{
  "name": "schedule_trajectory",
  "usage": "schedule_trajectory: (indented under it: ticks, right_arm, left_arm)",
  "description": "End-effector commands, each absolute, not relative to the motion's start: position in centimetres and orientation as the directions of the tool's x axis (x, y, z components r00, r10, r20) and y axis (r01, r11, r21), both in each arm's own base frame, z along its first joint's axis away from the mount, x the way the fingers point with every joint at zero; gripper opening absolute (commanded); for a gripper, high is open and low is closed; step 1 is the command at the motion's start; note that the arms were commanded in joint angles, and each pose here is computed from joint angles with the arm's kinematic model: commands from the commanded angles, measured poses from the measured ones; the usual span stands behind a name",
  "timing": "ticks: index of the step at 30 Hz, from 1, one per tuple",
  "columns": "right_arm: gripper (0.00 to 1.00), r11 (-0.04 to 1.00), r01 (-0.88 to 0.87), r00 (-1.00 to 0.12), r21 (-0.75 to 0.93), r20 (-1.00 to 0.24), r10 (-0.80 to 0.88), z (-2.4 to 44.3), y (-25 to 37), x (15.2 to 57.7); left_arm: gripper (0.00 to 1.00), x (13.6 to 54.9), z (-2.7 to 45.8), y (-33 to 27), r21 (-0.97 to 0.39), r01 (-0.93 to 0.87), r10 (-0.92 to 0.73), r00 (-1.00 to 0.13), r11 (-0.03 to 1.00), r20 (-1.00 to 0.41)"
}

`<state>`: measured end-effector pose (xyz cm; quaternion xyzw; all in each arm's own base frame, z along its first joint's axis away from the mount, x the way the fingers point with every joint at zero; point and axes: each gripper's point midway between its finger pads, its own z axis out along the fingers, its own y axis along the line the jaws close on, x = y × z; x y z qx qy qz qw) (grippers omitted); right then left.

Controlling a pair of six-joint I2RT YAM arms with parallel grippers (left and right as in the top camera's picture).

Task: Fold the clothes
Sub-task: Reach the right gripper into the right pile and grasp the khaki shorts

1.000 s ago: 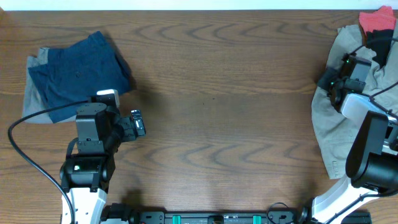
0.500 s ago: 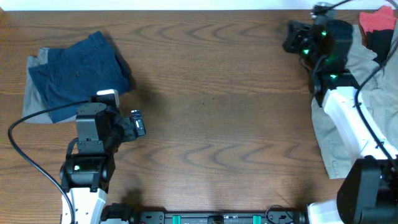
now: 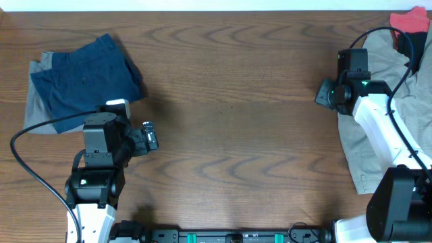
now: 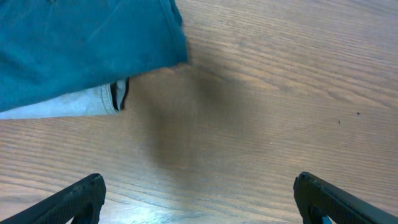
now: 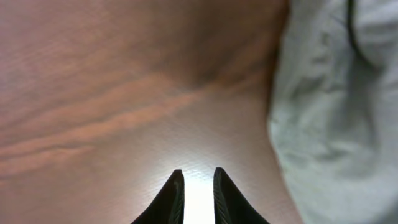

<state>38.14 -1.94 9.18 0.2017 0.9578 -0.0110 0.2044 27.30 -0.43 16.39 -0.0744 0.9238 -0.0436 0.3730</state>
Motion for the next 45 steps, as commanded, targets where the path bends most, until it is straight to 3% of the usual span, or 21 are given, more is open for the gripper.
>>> schedule_trajectory:
  ticks: [1,9,17,27,30,33,34,38,42,45]
  right_arm:
    - [0.15,0.916,0.399,-0.848,-0.031,-0.392,0.356,9.0,-3.5,37.3]
    - [0.12,0.91,0.41,-0.859,-0.052,-0.358,0.366,9.9,-4.3,35.3]
    - [0.14,0.927,0.371,-0.869,-0.06,-0.374,0.324,13.1,-4.6,33.0]
    - [0.18,0.955,0.298,-0.908,-0.013,-0.313,0.279,13.5,-3.0,29.1]
    - [0.3,0.964,0.266,-0.906,-0.002,-0.343,0.249,13.8,-2.7,28.0]
    - [0.54,0.977,0.21,-0.892,0.024,-0.405,0.202,14.1,-2.1,27.6]
    - [0.71,0.978,0.207,-0.883,0.031,-0.423,0.201,14.1,-2.0,27.5]
    - [0.99,0.975,0.223,-0.84,0.015,-0.505,0.199,13.0,-2.7,28.4]
    - [0.98,0.967,0.252,-0.814,-0.043,-0.55,0.188,10.6,-4.0,29.8]
    - [0.91,0.957,0.281,-0.808,-0.076,-0.556,0.194,8.3,-5.0,30.6]
  left_arm:
    - [0.98,27.6,17.2,-0.5,-0.138,-0.094,-0.164,-0.697,0.986,-0.698]
    - [0.98,27.6,17.2,-0.5,-0.138,-0.093,-0.164,-0.698,0.986,-0.698]
    - [0.98,27.6,17.2,-0.5,-0.139,-0.094,-0.164,-0.698,0.986,-0.697]
    - [0.98,27.6,17.2,-0.5,-0.139,-0.094,-0.164,-0.698,0.986,-0.697]
    - [0.98,27.6,17.2,-0.5,-0.138,-0.094,-0.164,-0.698,0.986,-0.697]
    - [0.98,27.6,17.2,-0.5,-0.138,-0.094,-0.164,-0.698,0.986,-0.697]
    - [0.98,27.6,17.2,-0.5,-0.138,-0.094,-0.164,-0.698,0.986,-0.697]
    - [0.98,27.6,17.2,-0.5,-0.139,-0.093,-0.164,-0.698,0.986,-0.697]
    - [0.98,27.6,17.2,-0.5,-0.139,-0.094,-0.164,-0.698,0.986,-0.697]
    - [0.98,27.6,17.2,-0.5,-0.139,-0.094,-0.164,-0.698,0.986,-0.697]
